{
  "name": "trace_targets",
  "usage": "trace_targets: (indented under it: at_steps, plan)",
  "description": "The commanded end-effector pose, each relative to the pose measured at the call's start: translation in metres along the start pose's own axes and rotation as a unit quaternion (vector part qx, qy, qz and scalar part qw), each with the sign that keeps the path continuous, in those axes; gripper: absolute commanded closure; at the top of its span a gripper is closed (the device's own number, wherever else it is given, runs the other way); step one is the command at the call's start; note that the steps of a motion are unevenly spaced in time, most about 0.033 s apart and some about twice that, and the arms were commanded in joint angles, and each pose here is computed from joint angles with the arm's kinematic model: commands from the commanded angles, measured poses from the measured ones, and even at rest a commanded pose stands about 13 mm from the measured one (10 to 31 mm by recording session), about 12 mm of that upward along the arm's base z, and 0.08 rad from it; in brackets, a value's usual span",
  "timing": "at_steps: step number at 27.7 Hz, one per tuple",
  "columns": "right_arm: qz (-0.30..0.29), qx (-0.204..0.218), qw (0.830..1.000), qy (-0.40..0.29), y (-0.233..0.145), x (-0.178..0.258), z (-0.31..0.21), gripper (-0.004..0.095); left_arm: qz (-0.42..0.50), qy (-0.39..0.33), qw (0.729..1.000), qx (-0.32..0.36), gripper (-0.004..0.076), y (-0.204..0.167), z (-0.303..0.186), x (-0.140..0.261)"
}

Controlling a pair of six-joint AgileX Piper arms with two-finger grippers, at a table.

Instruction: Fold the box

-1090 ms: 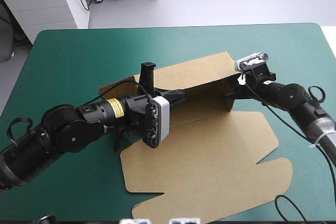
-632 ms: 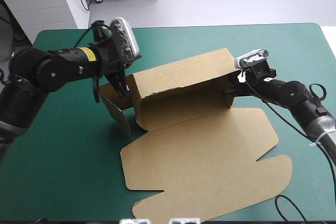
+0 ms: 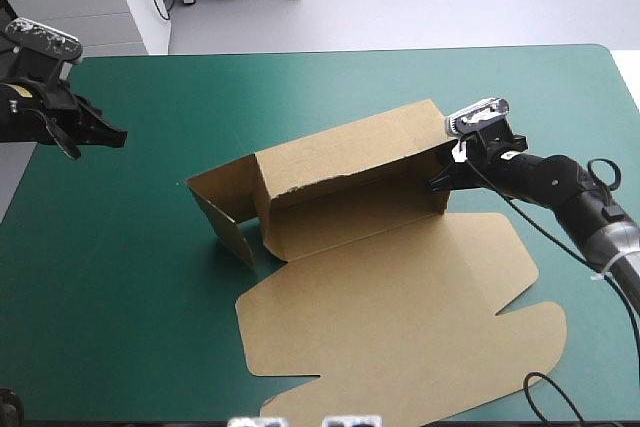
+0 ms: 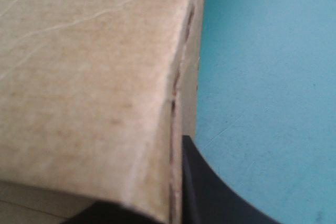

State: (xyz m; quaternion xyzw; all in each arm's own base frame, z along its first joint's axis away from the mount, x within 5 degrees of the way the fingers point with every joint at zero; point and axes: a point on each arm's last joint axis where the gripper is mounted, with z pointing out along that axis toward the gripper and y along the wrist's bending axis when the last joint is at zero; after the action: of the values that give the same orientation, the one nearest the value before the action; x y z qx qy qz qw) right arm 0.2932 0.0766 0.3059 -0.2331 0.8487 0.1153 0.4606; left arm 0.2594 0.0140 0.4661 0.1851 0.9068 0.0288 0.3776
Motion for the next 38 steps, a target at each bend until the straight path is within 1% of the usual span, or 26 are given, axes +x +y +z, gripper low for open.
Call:
trace_targets:
  at_steps: [1,4,6,7,13,19,26,29,32,38]
  plan:
    - [-0.003,0.015,0.999,-0.044,0.002,-0.021,-0.025,0.0926,-0.009,-0.043,0.999,-0.007,0.0731,-0.002,-0.017,-0.006]
    - [-0.015,0.015,0.999,-0.025,0.006,-0.021,-0.042,0.0926,-0.008,-0.032,0.999,-0.001,0.0731,-0.003,-0.017,-0.004]
    - [-0.005,0.004,1.0,0.004,0.009,-0.025,-0.051,0.0926,-0.007,-0.008,1.0,0.012,0.0731,-0.006,-0.017,0.001]
    - [-0.005,0.006,1.0,0.008,0.008,-0.028,-0.053,0.0926,-0.007,-0.007,1.0,0.012,0.0731,-0.006,-0.017,0.001]
    - [0.035,0.02,0.999,0.035,0.006,-0.054,-0.077,0.0926,-0.009,-0.015,1.0,0.01,0.0731,-0.006,-0.017,0.0]
    - [0.056,0.037,0.993,0.101,-0.001,-0.062,-0.077,0.0926,-0.017,-0.032,0.999,0.029,0.0731,-0.009,-0.017,-0.004]
    - [0.092,0.032,0.986,0.136,-0.013,-0.067,-0.04,0.0926,-0.017,-0.034,0.999,0.027,0.0731,-0.009,-0.017,-0.004]
    - [0.111,0.029,0.981,0.159,-0.02,-0.069,-0.018,0.0926,-0.017,-0.035,0.999,0.027,0.0731,-0.008,-0.017,-0.004]
    - [0.124,0.03,0.978,0.165,-0.028,-0.076,0.005,0.0926,-0.017,-0.035,0.999,0.027,0.0731,-0.008,-0.017,-0.004]
    - [0.134,0.025,0.973,0.185,-0.043,-0.087,0.048,0.0926,-0.017,-0.039,0.999,0.025,0.0731,-0.008,-0.017,-0.005]
